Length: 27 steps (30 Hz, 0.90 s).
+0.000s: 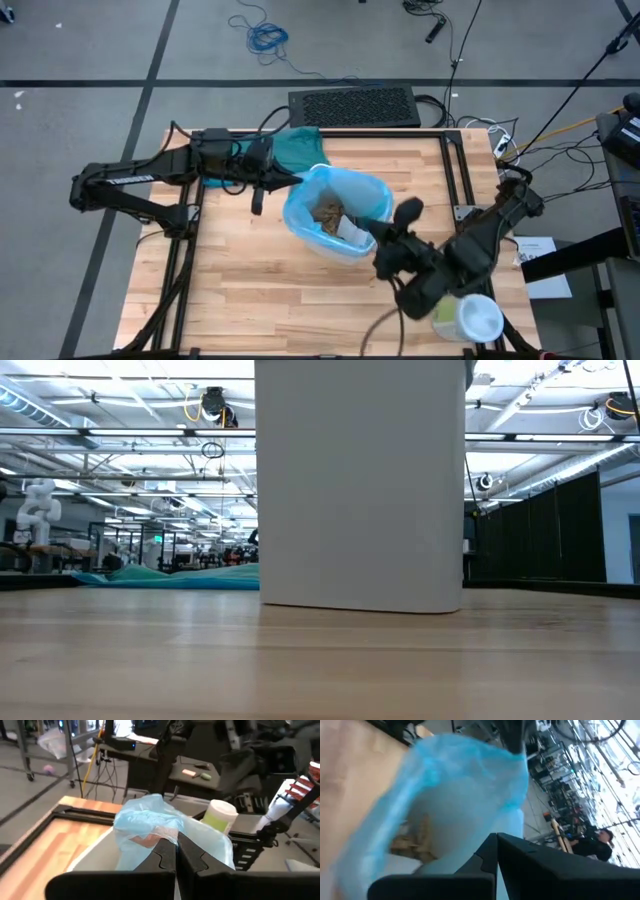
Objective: Place trash/remove bag and relplace
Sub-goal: Remove the blue trash bag from the bin
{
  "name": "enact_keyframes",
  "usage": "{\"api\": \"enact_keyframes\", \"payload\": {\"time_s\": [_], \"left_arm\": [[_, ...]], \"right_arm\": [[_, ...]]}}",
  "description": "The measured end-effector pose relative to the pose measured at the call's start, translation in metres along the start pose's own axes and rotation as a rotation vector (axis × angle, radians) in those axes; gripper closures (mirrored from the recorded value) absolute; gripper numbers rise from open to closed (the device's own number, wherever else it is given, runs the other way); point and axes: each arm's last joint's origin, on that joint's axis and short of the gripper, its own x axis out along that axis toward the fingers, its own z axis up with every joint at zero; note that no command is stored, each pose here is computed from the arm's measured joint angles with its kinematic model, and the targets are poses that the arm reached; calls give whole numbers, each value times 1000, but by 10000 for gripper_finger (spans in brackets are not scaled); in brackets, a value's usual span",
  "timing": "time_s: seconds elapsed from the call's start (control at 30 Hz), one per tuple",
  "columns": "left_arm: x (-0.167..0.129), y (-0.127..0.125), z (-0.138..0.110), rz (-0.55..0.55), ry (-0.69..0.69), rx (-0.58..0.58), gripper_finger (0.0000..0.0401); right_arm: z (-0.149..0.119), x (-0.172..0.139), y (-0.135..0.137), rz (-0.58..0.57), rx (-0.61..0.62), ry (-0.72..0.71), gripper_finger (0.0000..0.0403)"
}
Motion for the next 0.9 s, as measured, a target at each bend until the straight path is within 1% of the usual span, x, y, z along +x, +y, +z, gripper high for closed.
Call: {"api": "enact_keyframes", "payload": {"time_s": [0.07, 0.13, 0.23, 0.3, 0.37, 0.47, 0.5, 0.6, 0.7, 0.83, 0.9], "left_arm": [[-1, -2, 3, 4, 0, 14, 401], [-3, -4, 3, 26, 27, 26, 401], [-4, -4, 0, 80, 80, 38, 401], [-4, -5, -3, 103, 105, 43, 401], [-4, -7, -4, 105, 117, 45, 401], [-3, -12, -5, 98, 117, 52, 401], [-3, -14, -5, 100, 117, 57, 401], [-2, -18, -6, 104, 122, 67, 401], [-2, -20, -7, 112, 120, 72, 401], [-2, -23, -7, 106, 122, 72, 401], [-2, -23, -7, 109, 120, 72, 401]], "right_arm": [[2, 4, -5, 55, -10, 12, 403], [3, 2, -6, 153, 30, 13, 403], [4, -4, -4, 315, 211, 36, 400], [0, -10, 0, 375, 326, 87, 392], [-7, -13, 4, 382, 418, 157, 383], [-25, -19, 12, 329, 521, 299, 372], [-28, -21, 17, 324, 563, 323, 371], [-40, -30, 31, 364, 593, 329, 376], [-59, -38, 38, 335, 671, 344, 394], [-88, -44, 54, 283, 840, 324, 399], [-100, -46, 63, 277, 942, 283, 399]]}}
